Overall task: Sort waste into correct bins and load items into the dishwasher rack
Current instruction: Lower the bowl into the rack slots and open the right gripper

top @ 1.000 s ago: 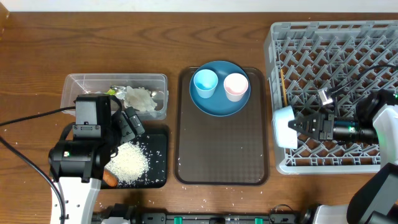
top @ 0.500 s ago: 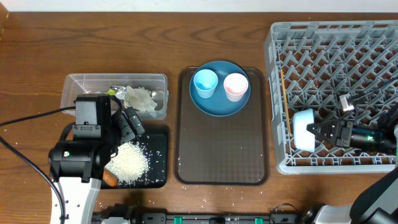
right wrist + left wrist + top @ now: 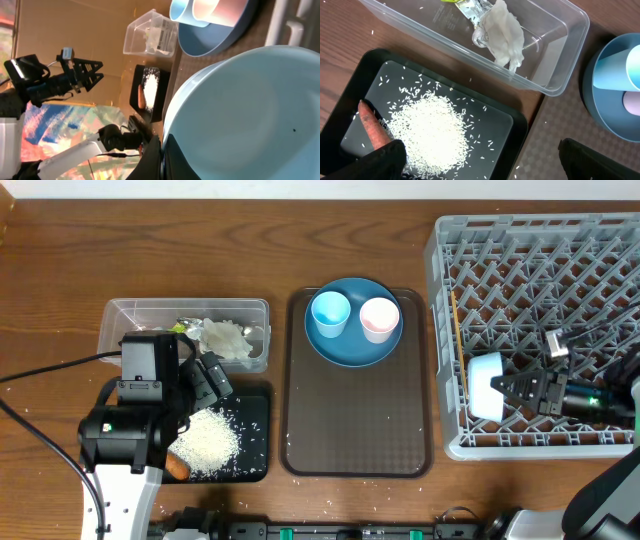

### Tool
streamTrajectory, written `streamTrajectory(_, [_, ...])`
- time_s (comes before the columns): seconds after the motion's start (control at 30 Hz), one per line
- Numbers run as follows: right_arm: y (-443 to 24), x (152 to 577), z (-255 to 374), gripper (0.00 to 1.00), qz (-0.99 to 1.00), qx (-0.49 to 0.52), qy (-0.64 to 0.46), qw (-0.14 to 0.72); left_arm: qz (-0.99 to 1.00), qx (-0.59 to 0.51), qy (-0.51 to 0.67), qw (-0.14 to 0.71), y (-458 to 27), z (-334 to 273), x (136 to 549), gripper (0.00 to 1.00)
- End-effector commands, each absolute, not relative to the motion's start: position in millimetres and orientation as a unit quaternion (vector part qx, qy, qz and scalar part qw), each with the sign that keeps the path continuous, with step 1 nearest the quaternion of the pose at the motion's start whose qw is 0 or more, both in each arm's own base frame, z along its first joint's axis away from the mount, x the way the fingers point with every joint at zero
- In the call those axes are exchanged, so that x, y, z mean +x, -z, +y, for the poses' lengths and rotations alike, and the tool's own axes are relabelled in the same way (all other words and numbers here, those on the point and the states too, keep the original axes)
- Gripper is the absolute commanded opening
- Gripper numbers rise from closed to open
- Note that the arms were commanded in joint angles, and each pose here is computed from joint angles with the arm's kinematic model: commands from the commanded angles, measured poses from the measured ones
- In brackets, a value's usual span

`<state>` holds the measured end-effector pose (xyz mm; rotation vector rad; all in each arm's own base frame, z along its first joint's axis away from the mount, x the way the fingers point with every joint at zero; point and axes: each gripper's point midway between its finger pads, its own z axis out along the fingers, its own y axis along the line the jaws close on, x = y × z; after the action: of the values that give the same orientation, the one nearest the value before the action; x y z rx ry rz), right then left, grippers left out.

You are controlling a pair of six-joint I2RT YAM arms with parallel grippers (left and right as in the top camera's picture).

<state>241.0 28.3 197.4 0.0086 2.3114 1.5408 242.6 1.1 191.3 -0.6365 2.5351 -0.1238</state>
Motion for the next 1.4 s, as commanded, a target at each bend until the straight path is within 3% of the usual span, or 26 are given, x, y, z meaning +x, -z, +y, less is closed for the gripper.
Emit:
streamTrajectory(0.0, [-204, 247, 34, 0.01, 0.803, -0.008, -0.56, 0.203, 0.935, -0.233, 0.048, 0.263, -195, 1, 244, 1.0])
streamTrajectory(0.8, [-175, 235, 49, 0.01, 0.791, -0.049, -0.564, 0.23, 0.935, -0.233, 0.048, 0.263, -195, 1, 244, 1.0])
streamTrajectory(1.1, [-181, 257, 27, 0.01, 0.775, 0.044, -0.578, 0.251, 0.935, -0.233, 0.048, 0.263, -195, 1, 244, 1.0])
streamTrajectory(1.37, [-192, 259, 30, 0.01, 0.762, 0.059, -0.596, 0.246, 0.935, -0.233, 0.048, 0.263, -195, 1, 244, 1.0])
